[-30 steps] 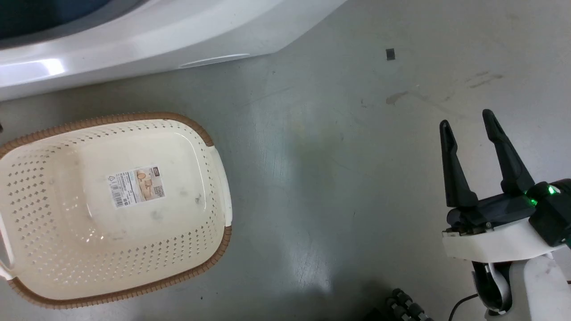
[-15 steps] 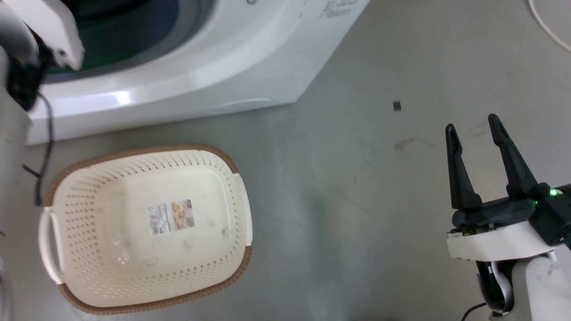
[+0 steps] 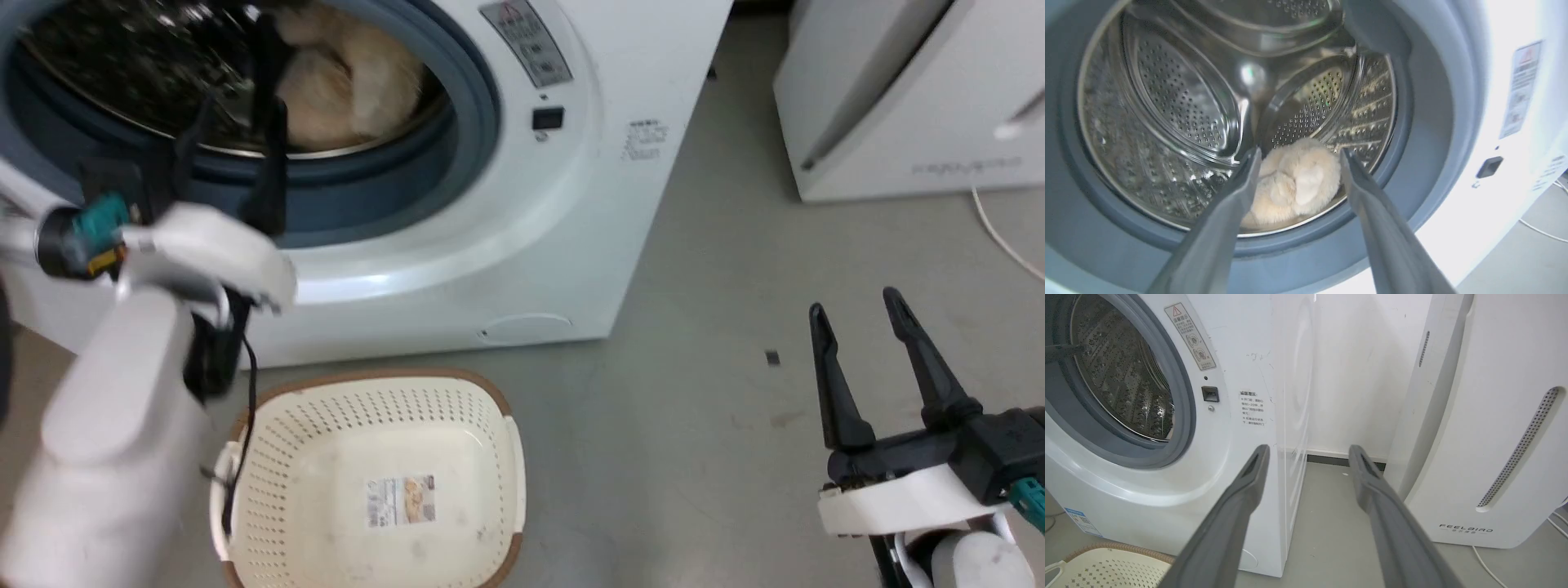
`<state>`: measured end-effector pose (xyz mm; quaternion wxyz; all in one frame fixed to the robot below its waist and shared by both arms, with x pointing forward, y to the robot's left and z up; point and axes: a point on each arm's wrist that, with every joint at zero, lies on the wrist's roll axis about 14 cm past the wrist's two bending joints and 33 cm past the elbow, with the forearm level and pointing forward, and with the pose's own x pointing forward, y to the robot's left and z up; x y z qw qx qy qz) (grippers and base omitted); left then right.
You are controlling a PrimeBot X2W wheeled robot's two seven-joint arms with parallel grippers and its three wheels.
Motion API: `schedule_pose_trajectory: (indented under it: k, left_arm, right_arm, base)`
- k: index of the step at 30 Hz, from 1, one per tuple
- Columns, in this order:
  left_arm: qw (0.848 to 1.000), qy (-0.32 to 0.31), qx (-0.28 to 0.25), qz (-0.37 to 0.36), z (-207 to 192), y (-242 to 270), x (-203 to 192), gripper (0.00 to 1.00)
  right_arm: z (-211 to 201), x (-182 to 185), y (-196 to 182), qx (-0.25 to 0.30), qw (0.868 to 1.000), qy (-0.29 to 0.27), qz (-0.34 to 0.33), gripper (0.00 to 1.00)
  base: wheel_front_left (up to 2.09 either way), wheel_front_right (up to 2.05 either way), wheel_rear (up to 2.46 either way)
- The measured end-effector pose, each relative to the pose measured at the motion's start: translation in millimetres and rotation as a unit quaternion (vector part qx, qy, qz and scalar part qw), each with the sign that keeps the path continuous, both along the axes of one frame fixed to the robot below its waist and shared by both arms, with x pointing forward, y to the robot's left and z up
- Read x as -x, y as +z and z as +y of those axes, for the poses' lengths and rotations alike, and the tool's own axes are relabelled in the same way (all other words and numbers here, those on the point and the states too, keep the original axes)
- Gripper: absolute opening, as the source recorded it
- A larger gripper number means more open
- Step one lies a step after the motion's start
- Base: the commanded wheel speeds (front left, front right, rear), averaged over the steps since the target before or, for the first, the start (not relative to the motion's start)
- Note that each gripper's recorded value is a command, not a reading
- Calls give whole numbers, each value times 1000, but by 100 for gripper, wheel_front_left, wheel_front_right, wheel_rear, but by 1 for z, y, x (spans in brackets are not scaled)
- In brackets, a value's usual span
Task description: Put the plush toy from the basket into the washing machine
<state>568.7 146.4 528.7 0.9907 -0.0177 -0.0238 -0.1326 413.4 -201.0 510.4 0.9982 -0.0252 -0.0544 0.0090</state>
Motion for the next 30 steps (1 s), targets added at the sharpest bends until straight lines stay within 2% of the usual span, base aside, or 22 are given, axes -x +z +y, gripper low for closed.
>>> schedule_pose_trajectory:
  k: [8, 14, 16, 21, 30]
  left_arm:
    - [997, 65, 22, -43, 29, 16, 98, 100]
    - [994, 89, 30, -55, 24, 16, 151, 100]
    - [993, 99, 43, -52, 23, 13, 163, 100]
    - [994, 103, 36, -31, 19, -3, 189, 100]
    - [994, 102, 29, -9, 17, -19, 209, 100]
  right_arm:
    - [21, 16, 19, -8, 999, 29, -24, 100]
    - [27, 26, 26, -12, 999, 38, -33, 100]
    - [29, 29, 26, -15, 999, 41, -33, 100]
    - [30, 38, 24, -17, 999, 42, -29, 100]
    - [31, 51, 17, -24, 999, 43, -17, 100]
  base:
    - [0, 0, 0]
    - [0, 0, 0]
    - [0, 0, 0]
    - [0, 0, 0]
    - [0, 0, 0]
